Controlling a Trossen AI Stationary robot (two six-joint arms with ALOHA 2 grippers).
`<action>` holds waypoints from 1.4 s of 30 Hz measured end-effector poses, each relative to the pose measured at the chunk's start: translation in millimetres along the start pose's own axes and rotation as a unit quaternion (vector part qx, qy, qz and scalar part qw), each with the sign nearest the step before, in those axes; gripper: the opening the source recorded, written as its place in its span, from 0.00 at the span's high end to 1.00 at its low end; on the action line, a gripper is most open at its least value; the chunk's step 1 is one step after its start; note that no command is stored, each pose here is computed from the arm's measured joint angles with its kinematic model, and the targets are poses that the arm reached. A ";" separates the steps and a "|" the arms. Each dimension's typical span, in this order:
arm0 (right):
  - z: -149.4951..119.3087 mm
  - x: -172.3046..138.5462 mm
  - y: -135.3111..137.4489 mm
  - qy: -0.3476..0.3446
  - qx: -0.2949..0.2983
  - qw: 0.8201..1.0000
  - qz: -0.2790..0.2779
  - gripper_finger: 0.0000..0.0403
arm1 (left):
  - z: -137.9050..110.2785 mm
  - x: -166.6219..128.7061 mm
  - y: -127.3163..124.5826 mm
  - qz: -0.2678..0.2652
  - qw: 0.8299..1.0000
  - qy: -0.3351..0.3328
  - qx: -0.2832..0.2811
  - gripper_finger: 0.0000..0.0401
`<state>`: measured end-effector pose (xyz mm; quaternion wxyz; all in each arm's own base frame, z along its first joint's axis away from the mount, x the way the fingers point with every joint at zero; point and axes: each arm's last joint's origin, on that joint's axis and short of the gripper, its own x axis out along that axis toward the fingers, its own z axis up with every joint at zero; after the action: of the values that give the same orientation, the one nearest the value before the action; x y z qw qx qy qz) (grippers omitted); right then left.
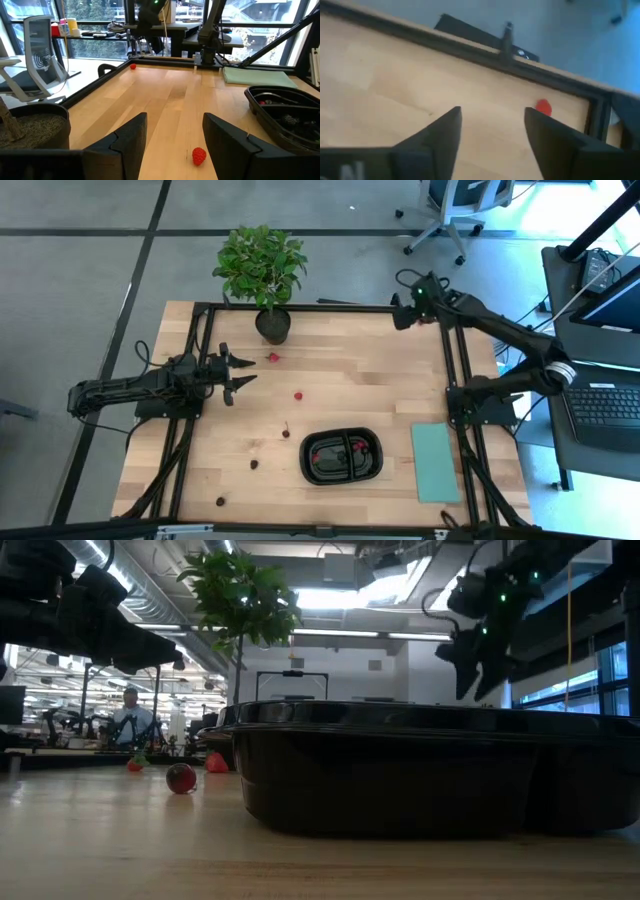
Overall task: Pick and placing Produce into tupperware
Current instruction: Put the top raspberry into the left side of the black container
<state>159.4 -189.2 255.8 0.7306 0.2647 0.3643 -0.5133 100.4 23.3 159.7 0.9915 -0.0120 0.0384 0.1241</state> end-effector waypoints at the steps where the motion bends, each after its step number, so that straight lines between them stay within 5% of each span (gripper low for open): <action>1: -0.2 5.0 -4.4 0.003 0.018 1.000 -0.005 0.43 | 0.0 0.0 0.0 0.000 1.000 0.000 0.000 0.54; 4: -2.6 19.1 -15.7 0.010 0.068 0.997 -0.044 0.35 | 0.0 0.0 0.0 0.000 1.000 0.000 0.000 0.54; 8: -3.2 31.0 -21.8 0.024 0.054 0.995 -0.083 0.28 | 0.1 0.0 0.0 0.000 1.000 0.000 0.000 0.54; 17: -1.0 61.1 -16.4 0.028 0.070 0.993 -0.092 0.27 | 0.1 0.0 0.0 0.000 1.000 0.000 0.000 0.54; 24: -9.0 95.4 -29.2 0.093 0.096 0.986 -0.103 0.27 | 0.0 0.0 0.0 0.000 1.000 0.000 0.000 0.54; 42: 2.6 112.1 -37.9 0.138 0.128 0.975 -0.119 0.45 | 0.0 0.0 0.0 0.000 1.000 0.000 0.000 0.54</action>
<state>147.6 -266.2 166.7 0.5672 0.3791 0.4221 -0.5970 100.4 23.3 159.7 0.9915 -0.0115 0.0383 0.1242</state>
